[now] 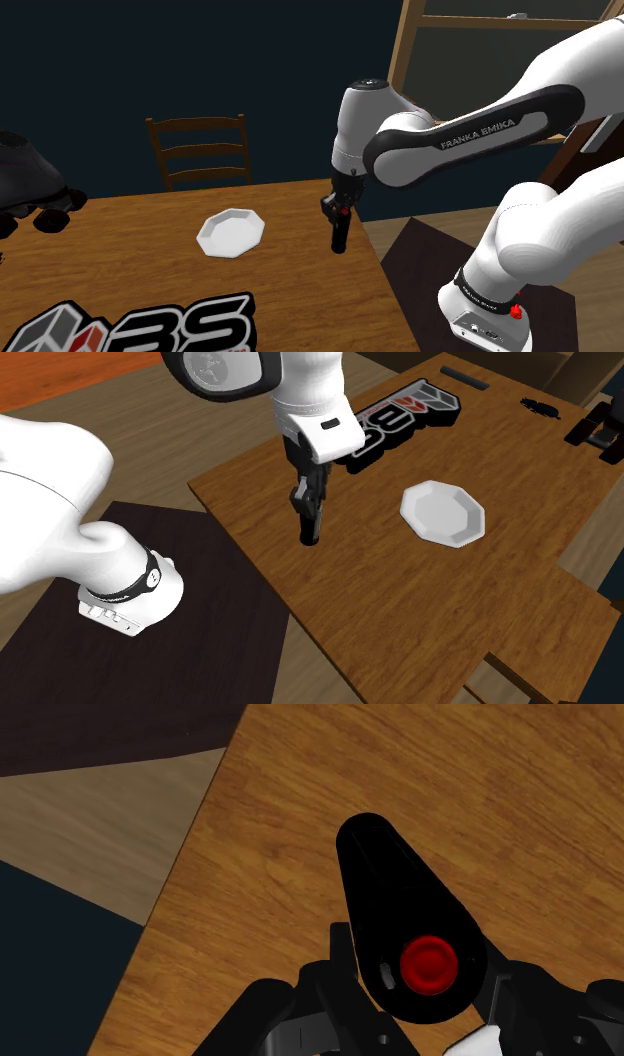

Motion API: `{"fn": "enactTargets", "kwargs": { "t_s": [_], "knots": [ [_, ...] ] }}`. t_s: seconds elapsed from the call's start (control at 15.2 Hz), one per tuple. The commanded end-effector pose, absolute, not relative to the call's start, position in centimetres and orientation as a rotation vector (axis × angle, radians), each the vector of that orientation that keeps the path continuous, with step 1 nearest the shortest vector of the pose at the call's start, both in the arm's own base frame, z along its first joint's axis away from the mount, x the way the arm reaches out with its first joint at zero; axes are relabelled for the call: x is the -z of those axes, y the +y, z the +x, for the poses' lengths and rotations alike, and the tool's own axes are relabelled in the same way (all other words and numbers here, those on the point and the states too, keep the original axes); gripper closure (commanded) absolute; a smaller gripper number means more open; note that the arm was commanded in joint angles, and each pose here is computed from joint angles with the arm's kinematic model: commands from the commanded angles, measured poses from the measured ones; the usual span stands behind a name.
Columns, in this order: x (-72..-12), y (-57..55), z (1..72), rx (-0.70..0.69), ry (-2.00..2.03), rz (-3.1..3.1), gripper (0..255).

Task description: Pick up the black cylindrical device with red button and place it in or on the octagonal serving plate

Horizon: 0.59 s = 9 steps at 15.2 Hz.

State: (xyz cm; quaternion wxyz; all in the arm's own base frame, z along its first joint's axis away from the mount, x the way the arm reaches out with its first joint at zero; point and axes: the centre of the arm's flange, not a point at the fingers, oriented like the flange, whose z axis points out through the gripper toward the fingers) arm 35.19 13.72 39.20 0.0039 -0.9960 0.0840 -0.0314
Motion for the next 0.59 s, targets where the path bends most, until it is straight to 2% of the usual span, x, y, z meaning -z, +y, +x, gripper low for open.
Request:
{"fn": "enactTargets", "kwargs": {
  "t_s": [0.0, 0.53],
  "knots": [
    [-40.4, 13.7, 35.1, 0.098, 0.263, -3.121, 255],
    [-43.8, 14.2, 36.3, 0.098, 0.263, -3.121, 255]
  ]
}}
